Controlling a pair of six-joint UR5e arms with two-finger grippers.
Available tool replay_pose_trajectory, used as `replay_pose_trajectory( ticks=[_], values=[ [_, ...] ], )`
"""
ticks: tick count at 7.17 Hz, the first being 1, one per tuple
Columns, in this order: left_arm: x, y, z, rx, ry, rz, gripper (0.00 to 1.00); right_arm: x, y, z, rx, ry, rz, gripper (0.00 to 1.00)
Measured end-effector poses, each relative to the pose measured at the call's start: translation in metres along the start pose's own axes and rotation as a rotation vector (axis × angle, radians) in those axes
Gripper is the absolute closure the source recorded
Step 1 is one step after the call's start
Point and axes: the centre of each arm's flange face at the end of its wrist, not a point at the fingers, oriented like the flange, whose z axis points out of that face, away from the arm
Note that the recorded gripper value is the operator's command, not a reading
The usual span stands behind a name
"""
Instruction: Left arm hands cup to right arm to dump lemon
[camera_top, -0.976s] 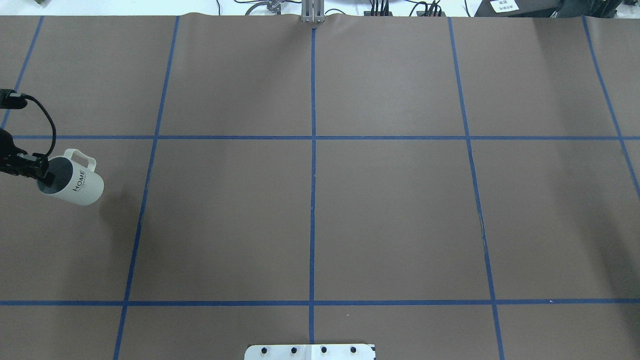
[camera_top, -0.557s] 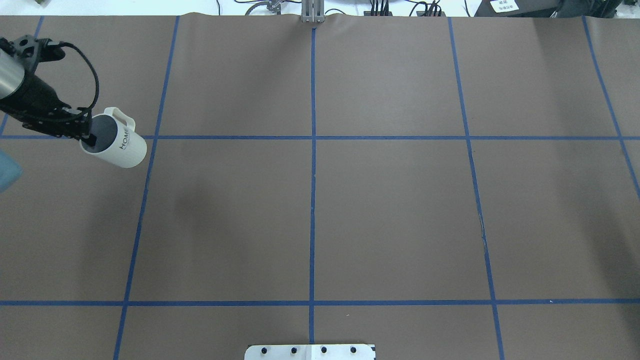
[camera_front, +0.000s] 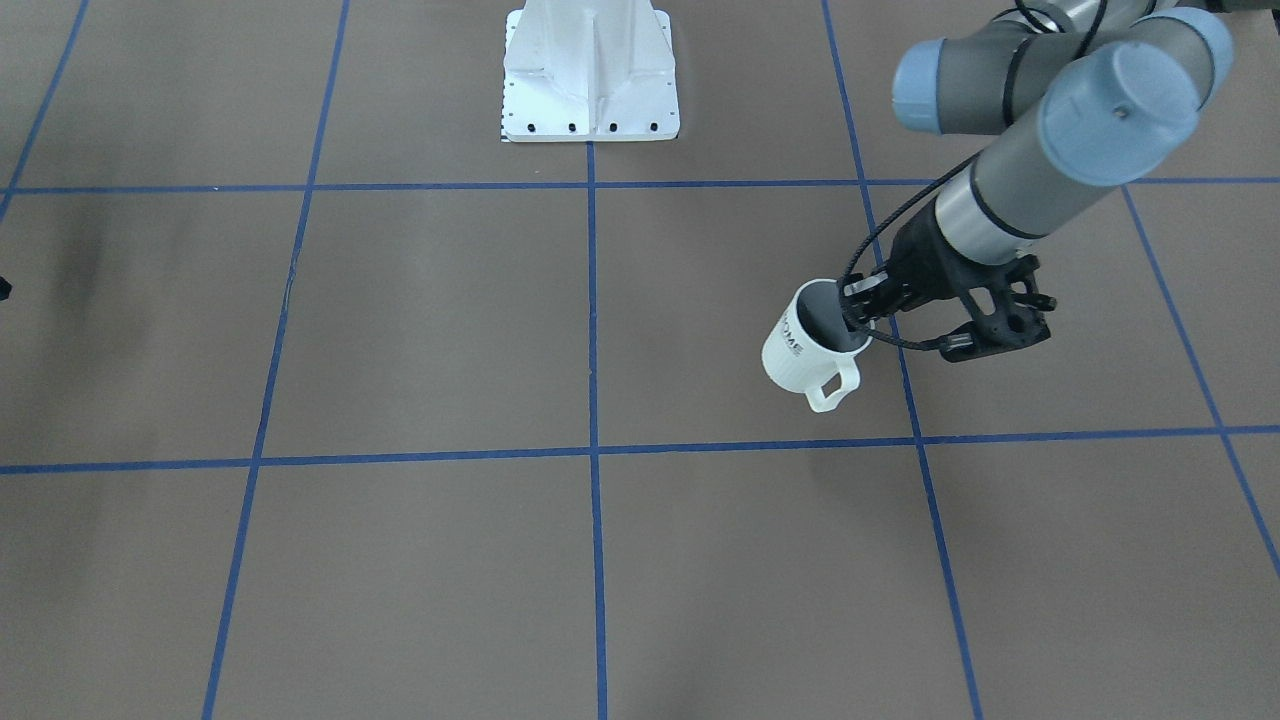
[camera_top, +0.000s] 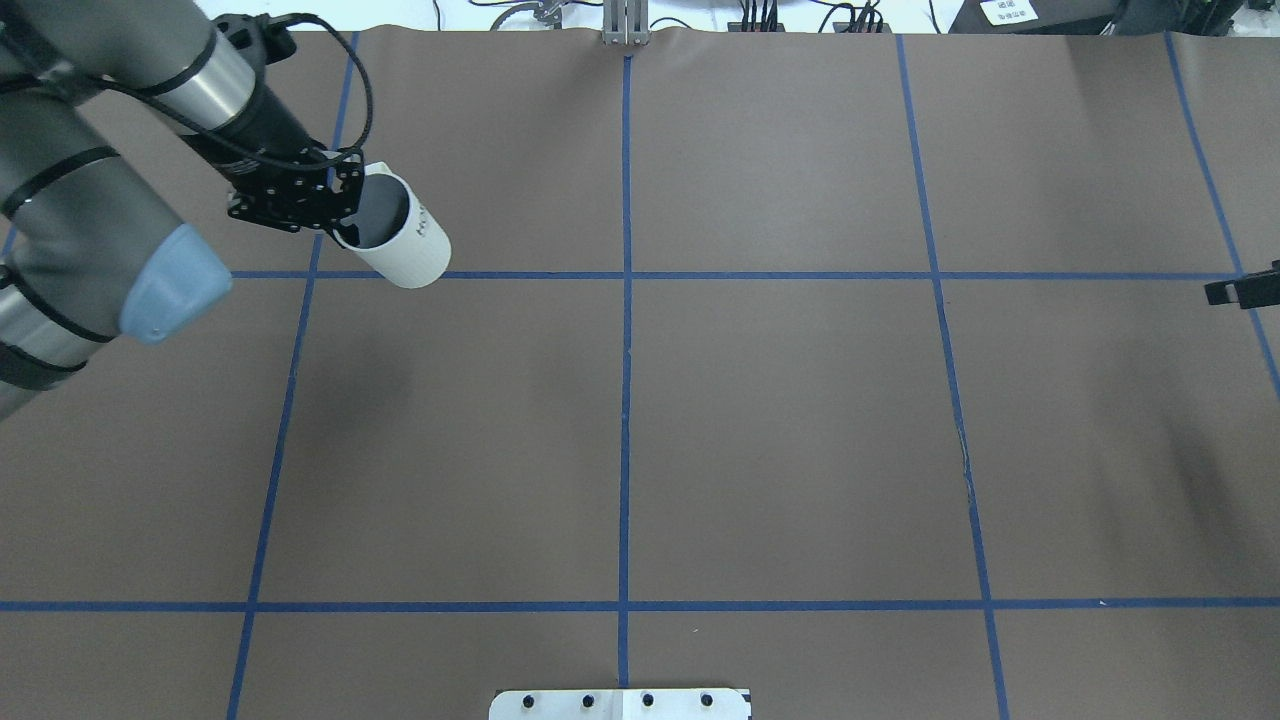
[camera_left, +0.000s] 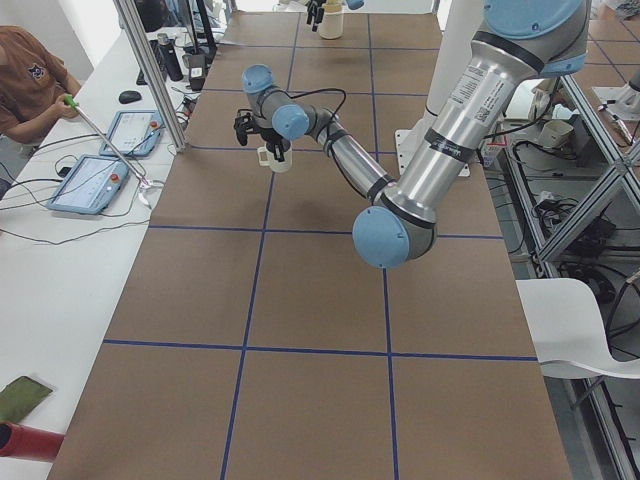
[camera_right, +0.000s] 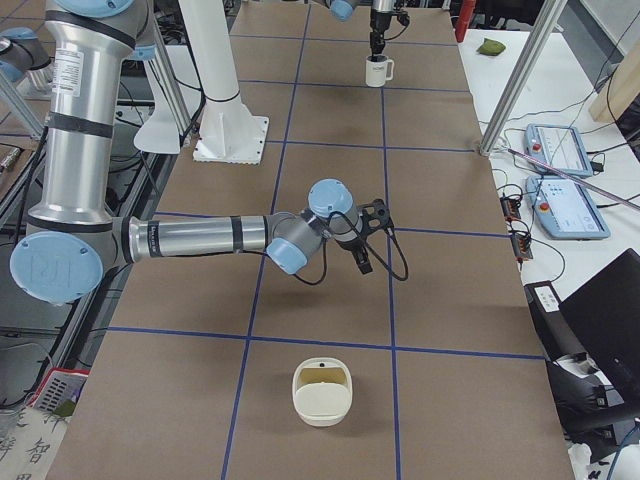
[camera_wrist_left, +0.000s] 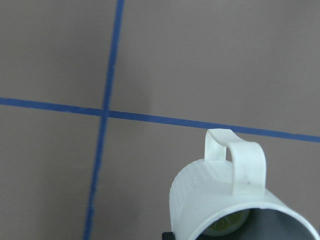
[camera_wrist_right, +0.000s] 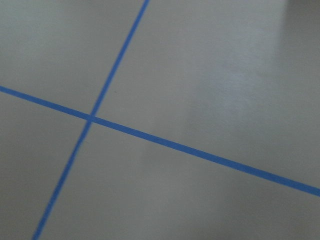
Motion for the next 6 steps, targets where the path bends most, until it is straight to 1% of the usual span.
replay_pose_trajectory(
  ticks=[1,3,4,6],
  values=[
    [0.030,0.003,0.005,-0.012,0.003,-0.074,1.00,-0.029,-0.005,0.014,0.046,-0.043,0.003,0.00],
    [0.088,0.007,0.019,-0.042,-0.035,-0.282,1.00,-0.074,-0.016,0.030,0.130,-0.105,0.016,0.00],
    [0.117,0.009,0.022,-0.044,-0.052,-0.338,1.00,-0.099,-0.020,0.041,0.198,-0.119,-0.005,0.00],
    [0.153,0.022,0.029,0.001,-0.067,-0.349,1.00,-0.160,-0.010,0.081,0.324,-0.106,-0.050,0.00]
  ],
)
